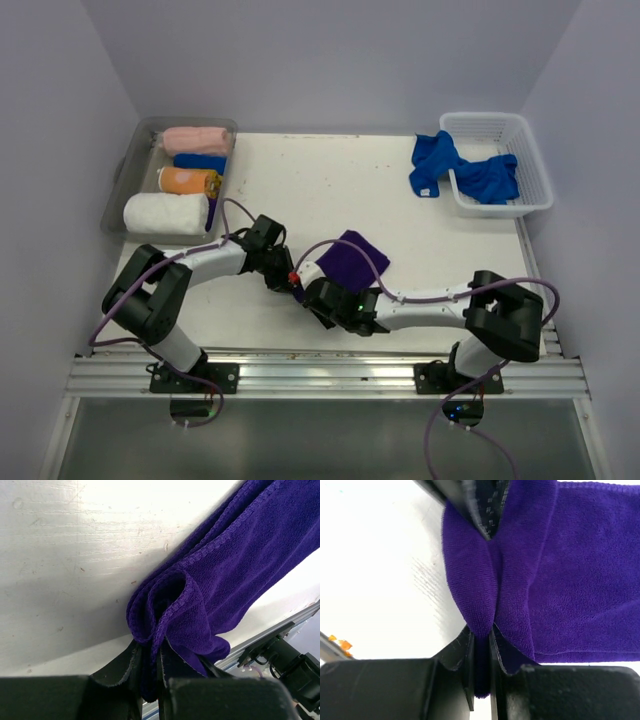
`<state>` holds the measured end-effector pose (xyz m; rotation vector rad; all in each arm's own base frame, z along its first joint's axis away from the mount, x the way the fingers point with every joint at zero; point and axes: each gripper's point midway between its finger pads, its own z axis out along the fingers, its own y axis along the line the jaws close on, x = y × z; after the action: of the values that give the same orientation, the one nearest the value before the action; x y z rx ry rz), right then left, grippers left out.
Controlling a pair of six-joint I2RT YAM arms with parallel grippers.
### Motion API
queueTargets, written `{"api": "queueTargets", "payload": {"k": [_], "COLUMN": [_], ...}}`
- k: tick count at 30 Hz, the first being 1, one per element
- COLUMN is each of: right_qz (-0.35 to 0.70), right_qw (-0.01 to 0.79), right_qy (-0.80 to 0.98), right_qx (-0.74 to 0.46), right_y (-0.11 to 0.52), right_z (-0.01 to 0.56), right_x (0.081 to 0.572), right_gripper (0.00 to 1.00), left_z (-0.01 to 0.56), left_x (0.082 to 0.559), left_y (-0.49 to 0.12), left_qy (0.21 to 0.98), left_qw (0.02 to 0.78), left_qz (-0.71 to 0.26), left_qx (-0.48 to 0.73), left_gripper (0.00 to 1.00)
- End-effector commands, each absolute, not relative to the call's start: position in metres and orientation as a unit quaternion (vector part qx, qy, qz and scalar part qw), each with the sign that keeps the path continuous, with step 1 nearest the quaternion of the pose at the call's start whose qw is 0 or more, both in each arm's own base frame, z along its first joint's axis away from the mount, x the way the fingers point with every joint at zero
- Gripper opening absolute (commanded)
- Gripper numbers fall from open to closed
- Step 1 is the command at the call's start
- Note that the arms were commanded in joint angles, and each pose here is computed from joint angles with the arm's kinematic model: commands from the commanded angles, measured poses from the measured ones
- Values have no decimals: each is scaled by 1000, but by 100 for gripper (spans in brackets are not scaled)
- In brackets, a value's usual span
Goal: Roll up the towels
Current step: Roll the towel
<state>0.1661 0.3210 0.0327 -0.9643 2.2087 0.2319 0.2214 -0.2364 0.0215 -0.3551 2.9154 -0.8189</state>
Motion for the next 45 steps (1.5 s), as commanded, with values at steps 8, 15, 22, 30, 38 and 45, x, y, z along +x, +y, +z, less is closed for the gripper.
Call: {"api": "queueTargets", "payload": {"k": [8, 15, 22, 30, 38, 45], "right_qz": [154, 85, 52, 45, 186, 271], "right_qw": [315, 384, 395, 380, 361, 301], "right_qy": [869, 844, 836, 846, 853, 868], "right_qx": [-350, -364, -377, -372, -327, -288], "right_y": [321, 328, 351, 359, 366, 358], "right_z": [51, 71, 65, 44, 68, 66], "right_x": [166, 179, 184, 185, 186, 183], "right_gripper": [57, 59, 59, 24, 0, 0], "left_z": [28, 31, 30, 33, 52, 91], "left_x": [233, 233, 232, 233, 240, 265], "left_y": [-229, -232, -232, -233, -236, -220], "left_qy": [958, 956, 956, 954, 946, 932], "left_qw": [61, 60, 58, 60, 86, 141], "left_qz": [-259, -267, -266, -271, -296, -313], "left_qx": [-105, -110, -112, -111, -103, -112], "left_gripper": [0, 0, 0, 0, 18, 54]}}
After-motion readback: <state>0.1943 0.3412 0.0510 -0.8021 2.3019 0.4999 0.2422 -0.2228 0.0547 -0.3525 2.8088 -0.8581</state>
